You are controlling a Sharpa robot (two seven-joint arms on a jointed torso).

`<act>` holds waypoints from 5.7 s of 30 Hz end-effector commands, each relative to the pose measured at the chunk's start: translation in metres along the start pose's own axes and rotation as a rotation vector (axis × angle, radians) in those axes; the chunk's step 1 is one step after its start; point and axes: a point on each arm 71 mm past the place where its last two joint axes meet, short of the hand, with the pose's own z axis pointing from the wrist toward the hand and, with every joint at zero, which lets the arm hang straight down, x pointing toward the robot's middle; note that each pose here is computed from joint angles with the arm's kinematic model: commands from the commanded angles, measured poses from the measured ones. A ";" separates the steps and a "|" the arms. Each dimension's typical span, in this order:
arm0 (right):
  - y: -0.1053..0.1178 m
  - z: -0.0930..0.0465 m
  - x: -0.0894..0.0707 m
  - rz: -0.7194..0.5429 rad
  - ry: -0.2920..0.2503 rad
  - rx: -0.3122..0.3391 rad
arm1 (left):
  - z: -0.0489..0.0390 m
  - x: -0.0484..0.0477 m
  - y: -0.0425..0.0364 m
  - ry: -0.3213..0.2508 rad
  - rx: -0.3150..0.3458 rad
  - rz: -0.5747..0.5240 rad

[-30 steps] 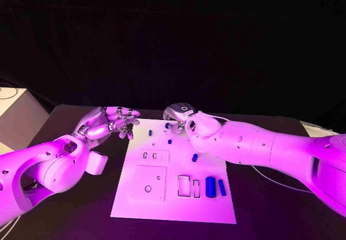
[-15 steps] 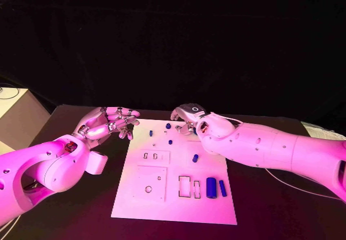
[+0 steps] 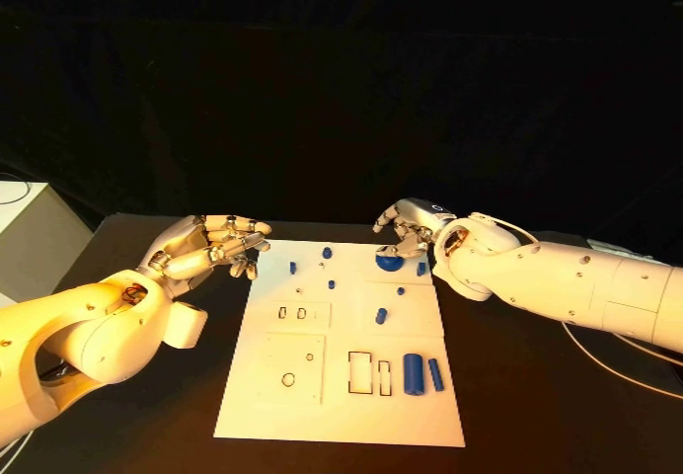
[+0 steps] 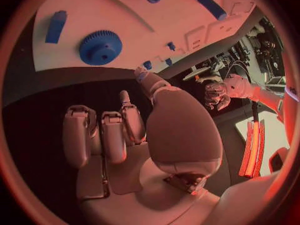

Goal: Assemble the parts on the task board

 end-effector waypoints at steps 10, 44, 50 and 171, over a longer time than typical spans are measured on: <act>-0.021 -0.002 0.007 -0.023 0.193 0.089 | 0.0009 0.0018 -0.0011 0.022 0.010 -0.007; -0.030 0.005 0.014 -0.041 0.219 0.147 | 0.0022 0.0025 -0.0002 0.031 0.007 -0.008; -0.028 0.005 0.016 -0.033 0.219 0.141 | 0.0023 0.0022 0.0000 0.031 0.007 -0.008; 0.096 0.032 0.063 -0.149 0.016 -0.183 | 0.0076 0.0086 0.0022 0.059 -0.003 -0.005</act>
